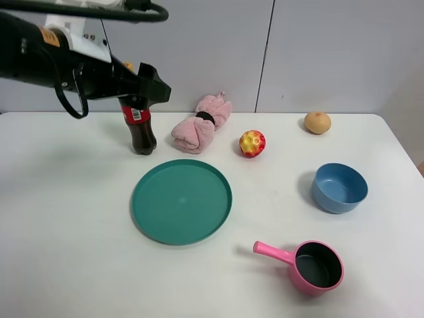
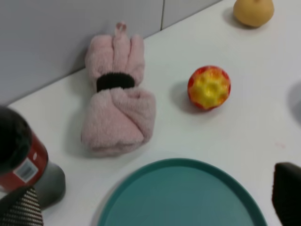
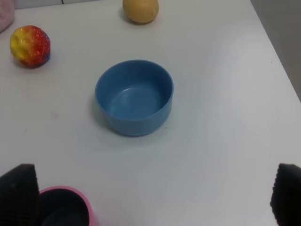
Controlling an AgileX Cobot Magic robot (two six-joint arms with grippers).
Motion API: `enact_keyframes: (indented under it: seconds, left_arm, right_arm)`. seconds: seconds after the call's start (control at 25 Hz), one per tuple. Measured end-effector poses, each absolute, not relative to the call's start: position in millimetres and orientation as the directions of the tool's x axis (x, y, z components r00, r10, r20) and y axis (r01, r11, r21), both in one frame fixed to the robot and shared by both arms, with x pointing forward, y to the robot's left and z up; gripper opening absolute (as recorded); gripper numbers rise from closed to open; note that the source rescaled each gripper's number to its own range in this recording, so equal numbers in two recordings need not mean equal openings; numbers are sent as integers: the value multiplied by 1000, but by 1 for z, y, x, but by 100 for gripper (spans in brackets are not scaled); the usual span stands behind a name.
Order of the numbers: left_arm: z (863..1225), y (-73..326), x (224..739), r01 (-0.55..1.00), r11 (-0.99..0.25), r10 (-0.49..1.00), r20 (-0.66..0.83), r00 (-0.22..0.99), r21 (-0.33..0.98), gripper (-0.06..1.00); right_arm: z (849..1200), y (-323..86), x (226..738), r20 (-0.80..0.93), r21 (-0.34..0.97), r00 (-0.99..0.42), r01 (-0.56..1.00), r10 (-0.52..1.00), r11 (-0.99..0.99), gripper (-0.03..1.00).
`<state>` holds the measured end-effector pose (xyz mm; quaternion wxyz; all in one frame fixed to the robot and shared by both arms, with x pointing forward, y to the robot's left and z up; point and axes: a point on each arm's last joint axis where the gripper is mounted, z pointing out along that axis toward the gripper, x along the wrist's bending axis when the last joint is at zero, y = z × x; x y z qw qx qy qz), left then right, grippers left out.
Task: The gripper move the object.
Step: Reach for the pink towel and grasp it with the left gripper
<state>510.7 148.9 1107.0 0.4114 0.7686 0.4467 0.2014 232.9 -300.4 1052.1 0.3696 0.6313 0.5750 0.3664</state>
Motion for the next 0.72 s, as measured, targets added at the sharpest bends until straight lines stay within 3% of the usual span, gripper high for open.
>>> enact_keyframes:
  seconds: [0.36, 0.72]
  left_arm:
    - [1106, 123, 568, 540, -402, 832, 49, 552, 739, 100]
    - [1096, 102, 617, 512, -458, 821, 125, 558, 727, 100]
  right_arm:
    - [1052, -300, 233, 38, 888, 70, 455, 997, -65, 100]
    - [1052, -300, 233, 38, 888, 70, 455, 997, -65, 100]
